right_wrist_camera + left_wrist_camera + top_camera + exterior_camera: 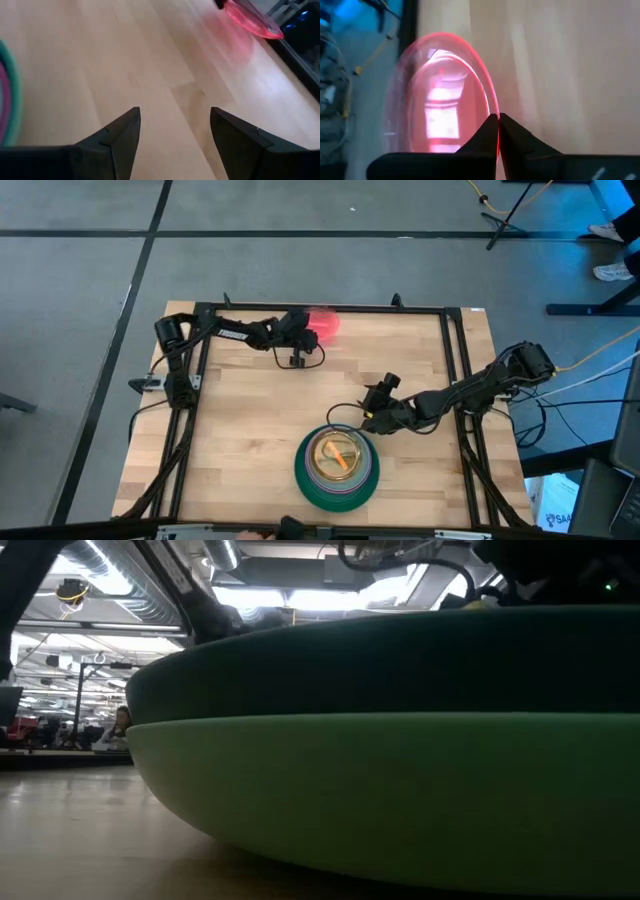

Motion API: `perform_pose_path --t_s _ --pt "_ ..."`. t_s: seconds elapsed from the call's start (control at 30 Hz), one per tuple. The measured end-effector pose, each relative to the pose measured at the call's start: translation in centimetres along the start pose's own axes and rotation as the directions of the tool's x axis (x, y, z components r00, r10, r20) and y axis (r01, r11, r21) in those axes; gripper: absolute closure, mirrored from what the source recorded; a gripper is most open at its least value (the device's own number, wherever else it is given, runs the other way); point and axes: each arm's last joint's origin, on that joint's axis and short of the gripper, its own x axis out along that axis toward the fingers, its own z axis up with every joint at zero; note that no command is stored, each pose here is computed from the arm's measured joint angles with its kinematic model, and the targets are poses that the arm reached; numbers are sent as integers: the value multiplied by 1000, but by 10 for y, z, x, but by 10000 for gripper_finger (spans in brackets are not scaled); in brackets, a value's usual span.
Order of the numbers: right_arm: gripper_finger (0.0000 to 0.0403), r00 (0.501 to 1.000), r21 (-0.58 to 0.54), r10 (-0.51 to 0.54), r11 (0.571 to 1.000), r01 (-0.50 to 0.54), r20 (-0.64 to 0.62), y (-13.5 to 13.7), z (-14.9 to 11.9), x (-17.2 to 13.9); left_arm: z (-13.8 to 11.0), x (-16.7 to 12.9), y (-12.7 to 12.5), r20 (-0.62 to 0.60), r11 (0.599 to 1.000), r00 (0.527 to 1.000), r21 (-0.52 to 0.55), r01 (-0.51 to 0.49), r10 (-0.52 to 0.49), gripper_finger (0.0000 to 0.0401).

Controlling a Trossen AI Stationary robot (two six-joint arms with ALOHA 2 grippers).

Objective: Stack plastic plates
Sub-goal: Stack the light pink transparent plate on top of the orange transparent plate

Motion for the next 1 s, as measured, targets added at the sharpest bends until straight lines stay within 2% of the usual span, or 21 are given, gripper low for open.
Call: perform_pose_path --t_s 0.23,0.4,0.6,0.7,0.8,1.0 --pt "172 995 61 100 993 -101 22 15 -2 -11 50 -46 -15 112 997 991 10 -78 77 399" --pt "172 982 89 185 978 -188 44 34 -11 -33 80 -81 -39 214 999 976 22 -36 31 400" --pt "172 952 111 298 946 -304 65 56 -26 -62 109 -113 -90 321 991 938 78 112 -132 399" --pt "172 934 125 350 926 -356 66 64 -34 -75 123 -127 -122 391 968 886 133 212 -248 399" --pt "172 920 149 386 908 -392 67 70 -40 -86 131 -142 -155 407 939 847 170 298 -343 399" --pt "172 897 209 437 873 -440 66 76 -50 -101 139 -168 -207 440 889 772 204 410 -458 399"
